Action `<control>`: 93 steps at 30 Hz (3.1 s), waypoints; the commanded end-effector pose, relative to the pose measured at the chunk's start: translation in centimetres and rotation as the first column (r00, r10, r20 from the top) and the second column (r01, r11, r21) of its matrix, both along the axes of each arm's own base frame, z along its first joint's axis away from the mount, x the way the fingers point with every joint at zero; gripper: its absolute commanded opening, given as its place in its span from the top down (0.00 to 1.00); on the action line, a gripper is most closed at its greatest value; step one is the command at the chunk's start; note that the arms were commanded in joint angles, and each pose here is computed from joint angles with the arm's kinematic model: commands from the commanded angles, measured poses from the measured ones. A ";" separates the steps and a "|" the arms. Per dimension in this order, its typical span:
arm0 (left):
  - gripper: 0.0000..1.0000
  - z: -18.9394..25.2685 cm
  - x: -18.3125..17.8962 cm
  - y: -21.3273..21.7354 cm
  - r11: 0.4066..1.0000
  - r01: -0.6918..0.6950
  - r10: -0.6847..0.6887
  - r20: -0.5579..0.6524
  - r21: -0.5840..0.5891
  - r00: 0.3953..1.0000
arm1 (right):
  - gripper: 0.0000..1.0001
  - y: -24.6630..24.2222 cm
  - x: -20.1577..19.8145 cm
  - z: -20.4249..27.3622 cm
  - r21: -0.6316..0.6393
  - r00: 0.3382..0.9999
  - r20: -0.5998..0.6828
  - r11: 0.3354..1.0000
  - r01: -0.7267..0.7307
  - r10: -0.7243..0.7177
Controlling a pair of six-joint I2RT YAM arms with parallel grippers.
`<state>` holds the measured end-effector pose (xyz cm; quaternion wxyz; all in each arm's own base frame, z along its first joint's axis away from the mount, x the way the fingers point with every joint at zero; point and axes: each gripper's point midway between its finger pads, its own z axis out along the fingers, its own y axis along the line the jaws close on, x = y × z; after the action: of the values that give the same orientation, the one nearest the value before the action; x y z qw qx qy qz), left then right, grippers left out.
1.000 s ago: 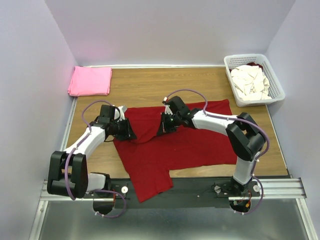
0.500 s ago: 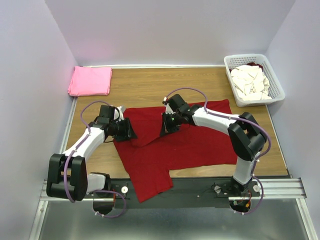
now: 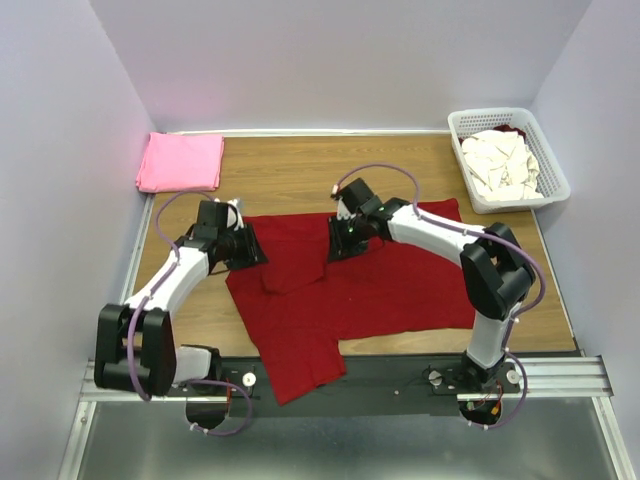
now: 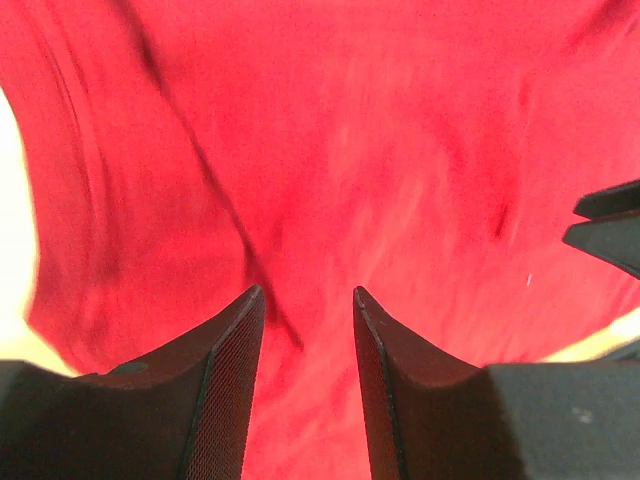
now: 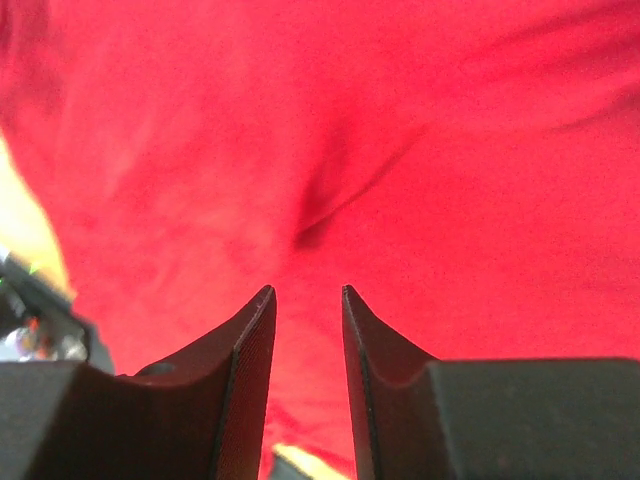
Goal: Fold and stack the t-shirts
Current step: Fold the tshirt
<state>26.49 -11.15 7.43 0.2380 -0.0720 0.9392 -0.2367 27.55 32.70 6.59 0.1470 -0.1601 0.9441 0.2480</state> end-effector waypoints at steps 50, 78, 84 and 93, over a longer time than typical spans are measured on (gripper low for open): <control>0.64 -5.9 14.5 9.4 0.949 -0.173 0.171 0.029 0.264 0.985 | 0.57 -33.6 14.0 -3.1 0.076 0.328 0.193 0.347 0.935 -0.925; 0.64 -5.6 14.6 9.8 0.942 -0.180 0.177 0.037 0.284 0.984 | 0.98 -34.6 13.6 -2.3 0.072 0.309 0.245 0.335 0.939 -0.919; 0.63 -5.5 14.5 10.4 0.931 -0.194 0.191 0.039 0.311 0.981 | 0.99 -35.7 12.6 -0.6 0.071 0.307 0.282 0.339 0.938 -0.909; 0.63 -5.5 14.4 10.5 0.927 -0.192 0.192 0.033 0.321 0.981 | 0.99 -37.2 11.4 -0.5 0.035 0.308 0.304 0.334 0.942 -0.901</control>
<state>42.12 -2.33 2.88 0.2873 -0.1198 0.9452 -0.0986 40.44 -3.30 6.77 0.3880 0.3675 0.8431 0.0595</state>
